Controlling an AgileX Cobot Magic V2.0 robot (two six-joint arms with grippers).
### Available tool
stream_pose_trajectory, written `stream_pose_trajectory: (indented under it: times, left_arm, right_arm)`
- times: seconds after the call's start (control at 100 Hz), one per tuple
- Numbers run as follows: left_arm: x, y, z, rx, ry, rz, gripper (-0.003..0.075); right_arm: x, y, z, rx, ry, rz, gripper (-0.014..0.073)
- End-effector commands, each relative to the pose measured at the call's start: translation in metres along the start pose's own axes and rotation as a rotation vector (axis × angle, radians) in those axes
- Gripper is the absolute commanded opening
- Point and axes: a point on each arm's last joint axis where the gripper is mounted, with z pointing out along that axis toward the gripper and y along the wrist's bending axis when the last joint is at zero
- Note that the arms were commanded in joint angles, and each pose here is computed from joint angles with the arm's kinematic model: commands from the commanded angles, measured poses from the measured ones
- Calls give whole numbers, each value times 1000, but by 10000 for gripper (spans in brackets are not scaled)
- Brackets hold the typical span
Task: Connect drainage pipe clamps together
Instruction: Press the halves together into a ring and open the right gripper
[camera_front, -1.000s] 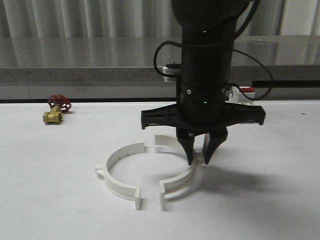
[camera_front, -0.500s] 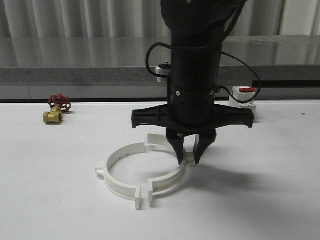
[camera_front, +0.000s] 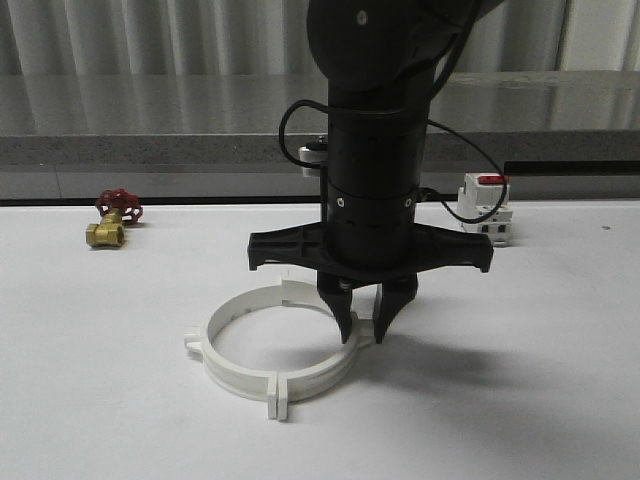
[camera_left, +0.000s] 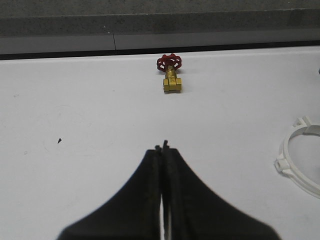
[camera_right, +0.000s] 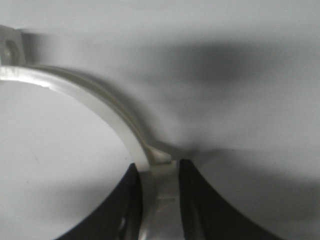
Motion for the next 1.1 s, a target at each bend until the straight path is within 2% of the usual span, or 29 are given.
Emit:
stream_pose_trajectory:
  times: [0.0,0.28,0.36,0.45,0.66,0.72,1.09]
  left_arm:
    - [-16,-1,-4,5,-101,2,-20]
    - [-16,-1,-4,5,-101,2,-20]
    - [-16,-1,-4,5,-101,2,-20]
    - [-16,-1,-4,5,-101,-4,-20]
    - [-16,-1,-4,5,-101,2,-20]
    - [-16,-1,-4,5,-101,-4,-20]
    - [-16,-1,-4,5,-101,-4,-20]
  right_arm:
    - [-12,5,-26,-67,-75,6,46]
    - [-11,6,-26,-74,-74,11,50]
    - [-11,6,-26,-74,-74,10,74]
    - [-11,6,-26,-75,-74,10,149]
    - [-12,7,-26,-85,-82,10,455]
    - [-12,7,-26,-83,-82,10,498]
    - [-23,13,-40,-98,-116,-30,505]
